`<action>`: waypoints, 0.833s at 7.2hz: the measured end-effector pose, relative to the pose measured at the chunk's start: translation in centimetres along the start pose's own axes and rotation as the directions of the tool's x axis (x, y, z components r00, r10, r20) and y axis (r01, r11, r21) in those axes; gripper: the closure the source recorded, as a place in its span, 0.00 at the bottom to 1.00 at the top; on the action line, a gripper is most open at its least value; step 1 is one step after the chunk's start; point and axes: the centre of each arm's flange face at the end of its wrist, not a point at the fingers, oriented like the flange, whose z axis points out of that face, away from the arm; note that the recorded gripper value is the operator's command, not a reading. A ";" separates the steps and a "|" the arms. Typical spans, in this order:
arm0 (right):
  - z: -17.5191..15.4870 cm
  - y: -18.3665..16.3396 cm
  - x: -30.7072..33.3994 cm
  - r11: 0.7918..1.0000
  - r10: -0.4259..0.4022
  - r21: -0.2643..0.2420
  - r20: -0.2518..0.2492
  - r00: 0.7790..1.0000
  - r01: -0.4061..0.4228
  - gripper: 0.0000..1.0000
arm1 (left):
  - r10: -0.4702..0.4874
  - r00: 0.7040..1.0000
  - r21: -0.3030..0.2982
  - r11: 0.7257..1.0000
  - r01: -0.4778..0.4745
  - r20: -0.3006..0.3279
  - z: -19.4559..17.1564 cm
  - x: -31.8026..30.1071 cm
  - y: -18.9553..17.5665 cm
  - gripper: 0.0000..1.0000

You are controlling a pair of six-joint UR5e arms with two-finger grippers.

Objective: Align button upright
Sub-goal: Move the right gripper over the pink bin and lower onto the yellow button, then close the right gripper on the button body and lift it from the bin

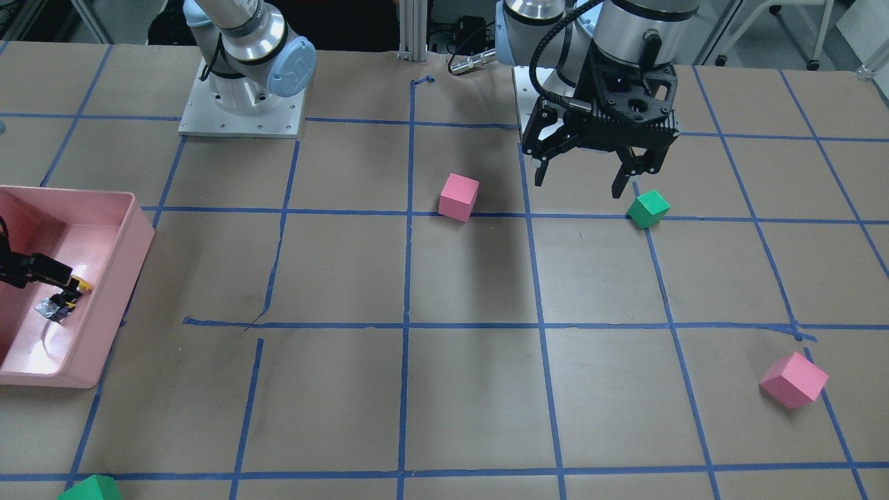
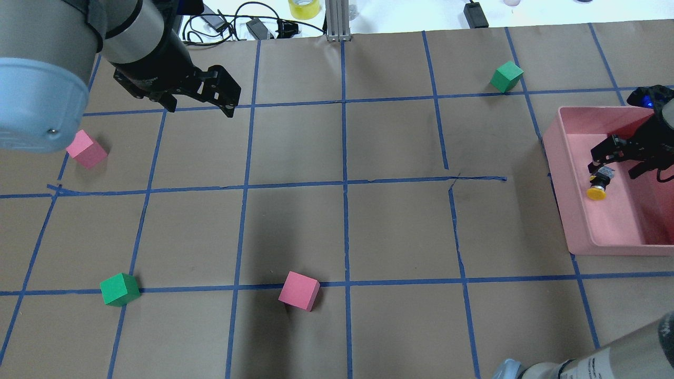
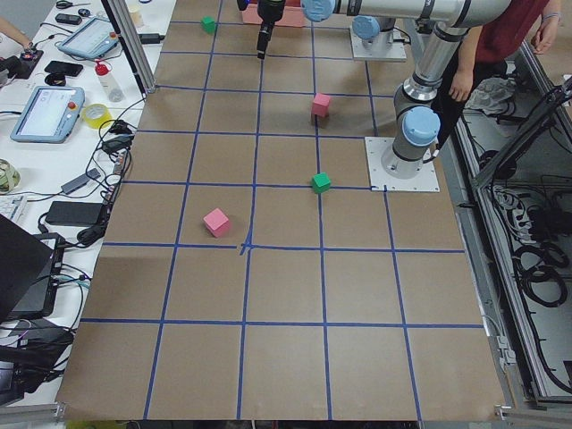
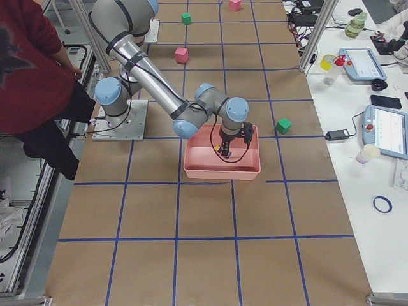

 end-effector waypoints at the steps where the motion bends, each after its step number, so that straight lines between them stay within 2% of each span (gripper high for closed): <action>1: 0.6 -0.2 0.2 1.000 0.020 -0.002 -0.001 1.000 -0.020 0.00 | -0.001 1.000 0.000 1.000 0.001 0.000 0.0 0.0 0.0 0.00; 6: 2.2 -0.7 0.3 0.999 0.054 -0.009 0.028 0.998 -0.054 0.00 | -0.003 1.000 -0.001 1.000 0.003 0.003 0.0 -0.2 0.0 0.00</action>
